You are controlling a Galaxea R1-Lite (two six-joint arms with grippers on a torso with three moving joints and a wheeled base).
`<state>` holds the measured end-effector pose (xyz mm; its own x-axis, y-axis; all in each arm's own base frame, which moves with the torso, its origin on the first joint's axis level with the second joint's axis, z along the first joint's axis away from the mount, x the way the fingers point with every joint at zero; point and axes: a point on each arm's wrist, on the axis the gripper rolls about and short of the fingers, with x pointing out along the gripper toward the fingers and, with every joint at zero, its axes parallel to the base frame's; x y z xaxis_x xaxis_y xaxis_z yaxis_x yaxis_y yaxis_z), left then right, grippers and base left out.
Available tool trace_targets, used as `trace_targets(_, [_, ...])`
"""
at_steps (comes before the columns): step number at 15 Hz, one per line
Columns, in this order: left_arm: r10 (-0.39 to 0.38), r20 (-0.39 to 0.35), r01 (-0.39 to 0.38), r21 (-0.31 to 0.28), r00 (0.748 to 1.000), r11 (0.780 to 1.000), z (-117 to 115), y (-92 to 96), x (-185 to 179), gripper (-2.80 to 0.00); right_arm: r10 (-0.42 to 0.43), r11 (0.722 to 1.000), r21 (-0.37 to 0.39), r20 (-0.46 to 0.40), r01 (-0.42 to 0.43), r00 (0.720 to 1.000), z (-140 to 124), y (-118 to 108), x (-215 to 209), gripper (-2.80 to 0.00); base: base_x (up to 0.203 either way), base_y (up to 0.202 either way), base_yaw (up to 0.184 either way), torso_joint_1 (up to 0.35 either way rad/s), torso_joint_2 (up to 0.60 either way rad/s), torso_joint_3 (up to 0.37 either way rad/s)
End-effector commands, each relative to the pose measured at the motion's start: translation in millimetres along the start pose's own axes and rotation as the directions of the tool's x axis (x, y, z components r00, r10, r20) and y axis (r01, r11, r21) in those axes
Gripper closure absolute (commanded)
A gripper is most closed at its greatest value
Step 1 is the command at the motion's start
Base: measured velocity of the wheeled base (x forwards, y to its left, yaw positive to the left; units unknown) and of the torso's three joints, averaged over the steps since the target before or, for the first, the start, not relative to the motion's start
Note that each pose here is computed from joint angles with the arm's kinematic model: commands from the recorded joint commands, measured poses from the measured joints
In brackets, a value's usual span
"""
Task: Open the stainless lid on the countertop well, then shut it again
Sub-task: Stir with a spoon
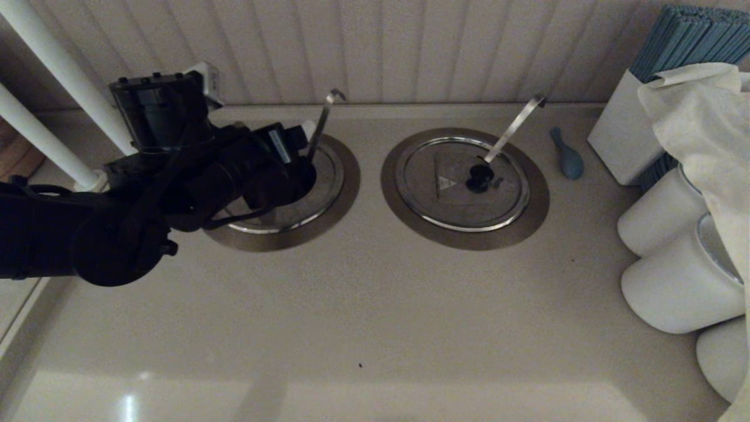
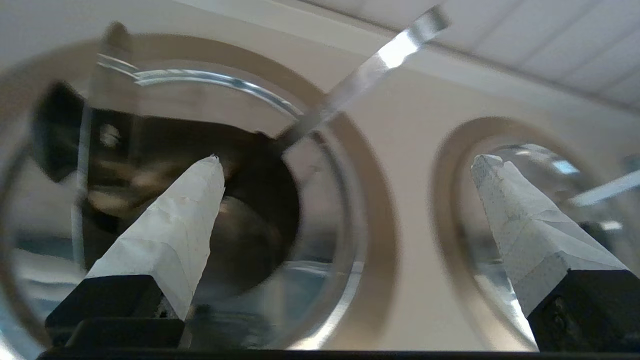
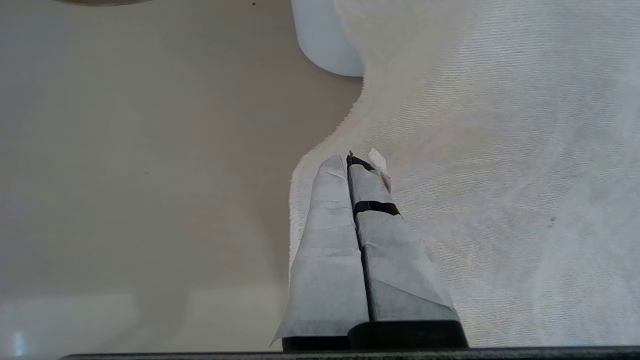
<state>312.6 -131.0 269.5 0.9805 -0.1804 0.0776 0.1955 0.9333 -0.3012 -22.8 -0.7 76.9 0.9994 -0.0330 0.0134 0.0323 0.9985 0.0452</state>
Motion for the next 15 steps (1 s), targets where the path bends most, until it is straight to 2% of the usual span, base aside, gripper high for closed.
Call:
trace_targets(1, [0.049, 0.005, -0.049, 0.019, 0.999, 0.999, -1.2, 13.1, 6.6, -2.8, -0.001, 1.0, 0.001, -0.001, 0.001, 1.0, 0.1, 0.0, 0.1, 0.0, 0.0, 0.0, 0.0, 0.0, 0.0, 0.0])
trace_targets(4, [0.111, 0.064, -0.113, 0.016, 0.992, 0.994, 14.3, 23.4, 7.7, -2.8, -0.001, 1.0, 0.0, -0.001, 0.001, 1.0, 0.1, 0.0, 0.1, 0.0, 0.0, 0.0, 0.0, 0.0, 0.0, 0.0])
trace_targets(5, [0.152, 0.095, -0.155, 0.021, 0.984, 0.988, 21.3, 26.4, 7.6, -2.8, -0.001, 1.0, 0.001, -0.001, 0.001, 1.0, 0.1, 0.0, 0.1, 0.0, 0.0, 0.0, 0.0, 0.0, 0.0, 0.0])
trace_targets(6, [0.176, 0.107, -0.182, 0.05, 0.979, 0.982, 23.6, 29.3, 7.4, -2.8, -0.001, 1.0, 0.0, -0.001, 0.001, 1.0, 0.1, 0.0, 0.1, 0.0, 0.0, 0.0, 0.0, 0.0, 0.0, 0.0])
trace_targets(8, [0.159, 0.117, -0.165, 0.042, 0.98, 0.985, 27.1, 26.5, 2.5, -2.8, -0.001, 1.0, 0.0, -0.001, 0.001, 1.0, 0.1, 0.0, 0.1, 0.0, 0.0, 0.0, 0.0, 0.0, 0.0, 0.0])
trace_targets(11, [0.118, 0.115, -0.124, 0.045, 0.986, 0.991, 16.1, 18.0, 3.4, -2.8, -0.001, 1.0, 0.0, -0.001, 0.001, 1.0, 0.1, 0.0, 0.1, 0.0, 0.0, 0.0, 0.0, 0.0, 0.0, 0.0])
trace_targets(13, [0.084, 0.056, -0.09, 0.12, 0.995, 0.989, -2.0, 21.8, 8.7, -2.8, -0.001, 1.0, 0.0, -0.001, 0.001, 1.0, 0.1, 0.0, 0.1, 0.0, 0.0, 0.0, 0.0, 0.0, 0.0, 0.0])
trace_targets(15, [0.03, 0.017, -0.032, 0.146, 0.999, 0.989, -8.9, 23.3, 8.5, -2.8, -0.001, 1.0, 0.0, -0.001, 0.001, 1.0, 0.1, 0.0, 0.1, 0.0, 0.0, 0.0, 0.0, 0.0, 0.0, 0.0])
